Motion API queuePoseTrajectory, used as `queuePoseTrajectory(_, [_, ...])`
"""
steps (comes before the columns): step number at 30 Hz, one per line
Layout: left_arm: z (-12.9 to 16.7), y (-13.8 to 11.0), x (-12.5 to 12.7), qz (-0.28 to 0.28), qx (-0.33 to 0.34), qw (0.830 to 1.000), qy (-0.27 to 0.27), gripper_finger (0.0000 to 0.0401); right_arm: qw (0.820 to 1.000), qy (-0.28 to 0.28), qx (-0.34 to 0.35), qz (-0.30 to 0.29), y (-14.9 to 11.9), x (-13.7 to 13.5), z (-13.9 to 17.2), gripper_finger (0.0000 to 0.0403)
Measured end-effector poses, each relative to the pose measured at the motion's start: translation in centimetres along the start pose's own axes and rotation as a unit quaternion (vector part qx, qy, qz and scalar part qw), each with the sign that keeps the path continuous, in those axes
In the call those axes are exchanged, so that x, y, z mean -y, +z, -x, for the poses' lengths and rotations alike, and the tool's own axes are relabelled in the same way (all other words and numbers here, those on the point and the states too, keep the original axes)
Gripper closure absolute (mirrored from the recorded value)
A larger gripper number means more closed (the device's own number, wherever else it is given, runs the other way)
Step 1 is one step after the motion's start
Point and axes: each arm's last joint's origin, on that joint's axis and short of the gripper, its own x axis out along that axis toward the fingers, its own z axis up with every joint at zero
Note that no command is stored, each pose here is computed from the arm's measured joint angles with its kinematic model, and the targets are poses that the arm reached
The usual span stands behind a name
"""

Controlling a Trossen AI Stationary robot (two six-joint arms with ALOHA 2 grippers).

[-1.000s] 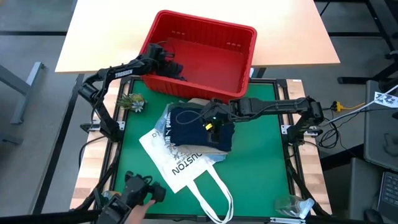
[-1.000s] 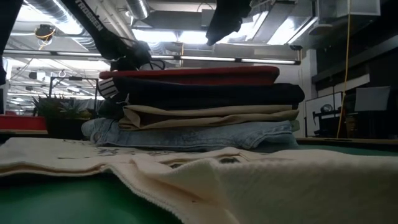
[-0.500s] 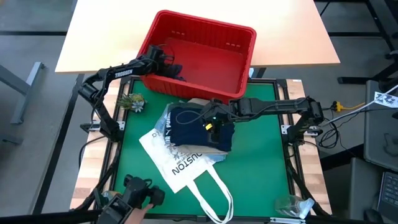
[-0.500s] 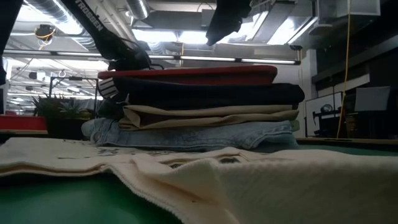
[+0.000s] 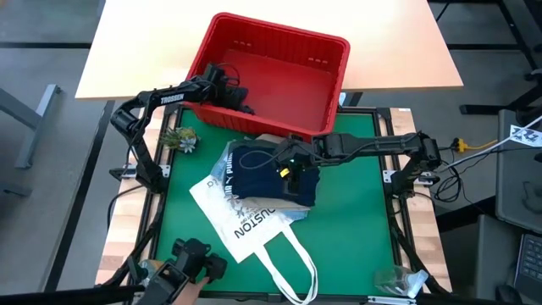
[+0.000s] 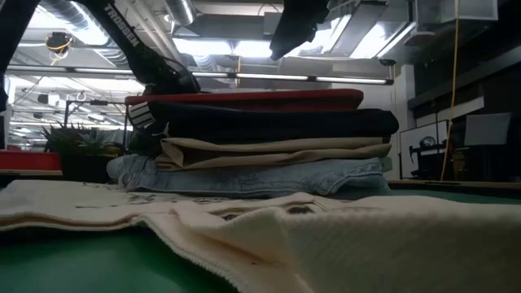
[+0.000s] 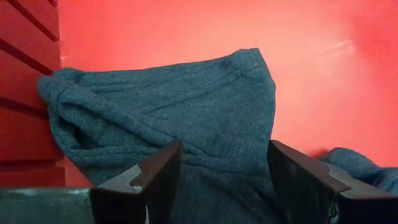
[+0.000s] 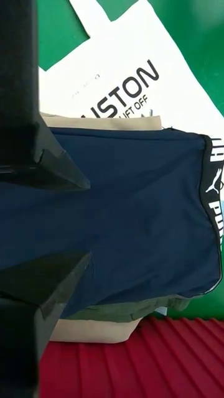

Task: Fold Laundry from Bin
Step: Fold the gray shorts

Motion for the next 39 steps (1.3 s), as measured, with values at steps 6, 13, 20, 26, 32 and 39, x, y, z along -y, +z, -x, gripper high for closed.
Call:
queuePoseTrajectory(6, [0.0,-0.1,-0.1,-0.004,-0.005,1.000,0.007,0.0179,1.000,0.000,0.000,0.000,0.0,0.0,0.0,0.0237])
queuePoseTrajectory(13, [0.0,-0.3,0.1,-0.005,-0.009,1.000,0.005,0.0244,1.000,0.000,0.000,-0.001,0.0,0.0,0.0,0.0237])
queuePoseTrajectory(20, [0.0,-0.3,0.2,-0.003,-0.011,1.000,-0.003,0.0341,1.000,0.000,0.000,-0.001,0.0,0.0,0.0,0.0237])
queuePoseTrajectory(26, [1.5,0.4,0.3,-0.002,0.020,1.000,-0.017,0.0396,1.000,0.000,0.000,-0.001,0.0,0.0,0.0,0.0237])
queuePoseTrajectory(32, [5.1,1.9,0.6,0.013,0.078,0.995,-0.067,0.0399,1.000,0.000,0.000,-0.001,0.0,0.0,0.0,0.0237])
queuePoseTrajectory(39, [9.0,4.0,0.8,0.045,0.179,0.976,-0.118,0.0400,1.000,0.000,0.000,-0.001,0.0,0.0,0.0,0.0237])
